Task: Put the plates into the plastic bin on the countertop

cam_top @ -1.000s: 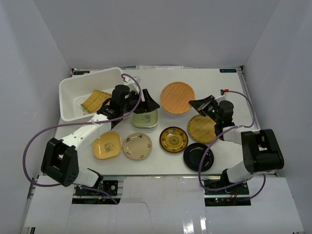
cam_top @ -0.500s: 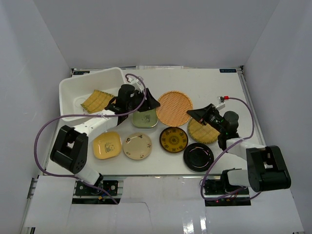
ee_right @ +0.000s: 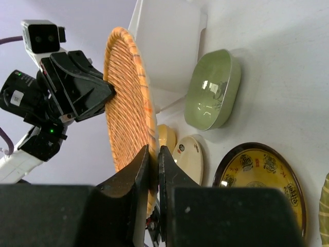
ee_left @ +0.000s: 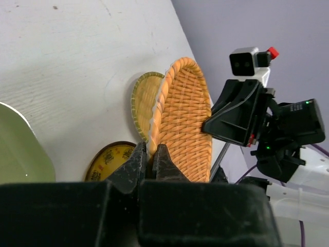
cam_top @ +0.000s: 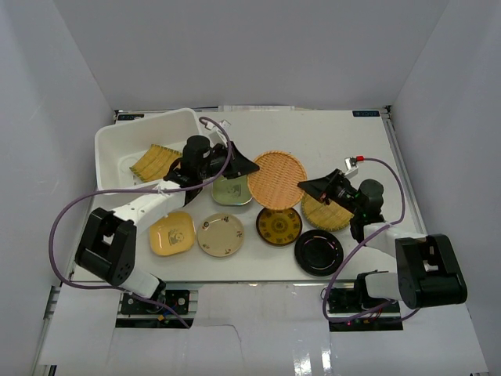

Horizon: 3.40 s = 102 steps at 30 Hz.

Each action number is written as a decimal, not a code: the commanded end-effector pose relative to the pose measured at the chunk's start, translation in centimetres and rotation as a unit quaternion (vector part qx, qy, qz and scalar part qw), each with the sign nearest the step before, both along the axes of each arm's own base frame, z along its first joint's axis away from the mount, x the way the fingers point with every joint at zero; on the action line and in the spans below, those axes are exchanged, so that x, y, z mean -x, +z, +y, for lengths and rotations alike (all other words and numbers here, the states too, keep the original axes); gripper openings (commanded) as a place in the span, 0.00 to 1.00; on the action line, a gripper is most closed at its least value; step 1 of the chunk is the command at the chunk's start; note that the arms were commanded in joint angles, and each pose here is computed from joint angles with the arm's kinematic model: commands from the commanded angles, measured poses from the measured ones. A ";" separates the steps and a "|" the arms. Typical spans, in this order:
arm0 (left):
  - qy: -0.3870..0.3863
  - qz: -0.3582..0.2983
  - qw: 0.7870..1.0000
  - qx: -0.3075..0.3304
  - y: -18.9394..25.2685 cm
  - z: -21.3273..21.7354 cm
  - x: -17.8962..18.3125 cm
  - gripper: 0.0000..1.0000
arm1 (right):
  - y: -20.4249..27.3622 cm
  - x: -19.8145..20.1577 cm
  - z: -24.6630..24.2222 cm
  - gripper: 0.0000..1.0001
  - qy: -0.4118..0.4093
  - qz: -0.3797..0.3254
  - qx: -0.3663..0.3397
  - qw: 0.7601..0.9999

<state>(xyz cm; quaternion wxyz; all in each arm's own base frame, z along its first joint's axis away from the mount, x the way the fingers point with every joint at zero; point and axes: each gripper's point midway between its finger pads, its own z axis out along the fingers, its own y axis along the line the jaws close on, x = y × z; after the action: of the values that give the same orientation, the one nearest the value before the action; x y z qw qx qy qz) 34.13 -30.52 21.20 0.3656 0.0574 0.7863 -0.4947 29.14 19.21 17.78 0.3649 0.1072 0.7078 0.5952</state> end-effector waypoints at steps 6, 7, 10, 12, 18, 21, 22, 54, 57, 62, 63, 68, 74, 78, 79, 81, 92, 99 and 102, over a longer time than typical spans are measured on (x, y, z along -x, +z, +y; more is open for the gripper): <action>0.058 -0.035 0.998 -0.006 5.7 3.3 -0.3 0.00 | 2.9 1.4 1.2 0.57 0.061 -0.056 0.005 0.997; 0.081 -0.050 0.995 -0.001 7.5 4.6 -0.7 0.00 | 3.2 1.6 1.2 0.62 0.064 -0.069 0.011 0.995; 0.128 -0.031 0.991 0.038 9.4 10.0 -2.1 0.00 | 3.4 2.1 1.0 0.77 0.064 -0.085 0.030 0.994; 0.199 -0.021 0.977 0.072 10.5 16.2 -3.3 0.00 | 3.3 2.3 0.9 0.78 0.064 -0.096 0.045 0.992; 0.353 -0.014 0.932 0.084 11.2 28.0 -3.1 0.00 | 1.7 2.4 -0.3 0.76 0.032 -0.105 0.117 0.987; 0.430 -0.004 0.902 0.043 9.2 31.7 -3.7 0.00 | 1.0 2.2 -1.1 0.74 0.013 -0.108 0.147 0.983; 0.443 0.001 0.896 0.039 8.6 32.5 -3.8 0.00 | 1.0 2.4 -1.2 0.74 0.011 -0.105 0.152 0.983; 0.527 0.023 0.848 -0.047 3.9 37.2 -7.9 0.98 | -8.7 0.1 -14.0 0.73 -0.295 0.038 0.373 0.879; 0.567 -0.018 0.818 -0.091 5.0 37.0 -7.6 0.98 | -9.8 0.6 -16.2 0.80 -0.335 0.066 0.383 0.858; 0.571 -0.026 0.812 -0.117 4.3 35.7 -7.0 0.98 | -11.6 1.4 -18.8 0.83 -0.376 0.112 0.393 0.831; 0.570 -0.021 0.813 -0.117 4.1 35.7 -6.9 0.98 | -11.9 1.5 -19.3 0.82 -0.383 0.120 0.389 0.829; 0.571 0.006 0.813 -0.113 2.2 35.3 -5.8 0.98 | -13.6 2.3 -19.1 0.79 -0.370 0.152 0.373 0.837; 0.585 0.008 0.806 -0.089 2.3 35.1 -3.9 0.98 | -15.6 2.6 -17.7 0.71 -0.339 0.178 0.332 0.862; 0.473 -0.041 0.878 -0.055 5.0 28.5 -3.3 0.98 | -15.9 2.0 -16.5 0.49 -0.328 0.188 0.271 0.885; 0.435 -0.052 0.897 -0.056 5.4 26.4 -3.0 0.98 | -16.1 1.9 -16.4 0.43 -0.330 0.192 0.263 0.886; 0.350 -0.073 0.932 -0.055 6.2 21.4 -1.7 0.98 | -15.4 1.0 -17.0 0.23 -0.349 0.182 0.242 0.887; 0.052 -0.040 0.998 -0.024 4.0 6.3 5.5 0.90 | -5.3 -1.9 -16.6 0.08 -0.366 0.017 0.166 0.916; -0.014 -0.018 1.000 -0.014 2.0 0.0 4.9 0.89 | 0.4 -0.6 -11.3 0.08 -0.245 -0.067 0.108 0.961; -0.023 -0.009 1.000 -0.013 0.8 -1.7 4.1 0.88 | 1.8 0.1 -8.9 0.08 -0.186 -0.086 0.083 0.975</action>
<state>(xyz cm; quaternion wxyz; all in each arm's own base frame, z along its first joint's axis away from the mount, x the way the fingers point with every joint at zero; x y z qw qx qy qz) 28.99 -30.16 18.95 0.3338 0.0672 0.8215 -0.4573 29.39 7.19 14.10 0.5237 0.2358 0.7241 0.3820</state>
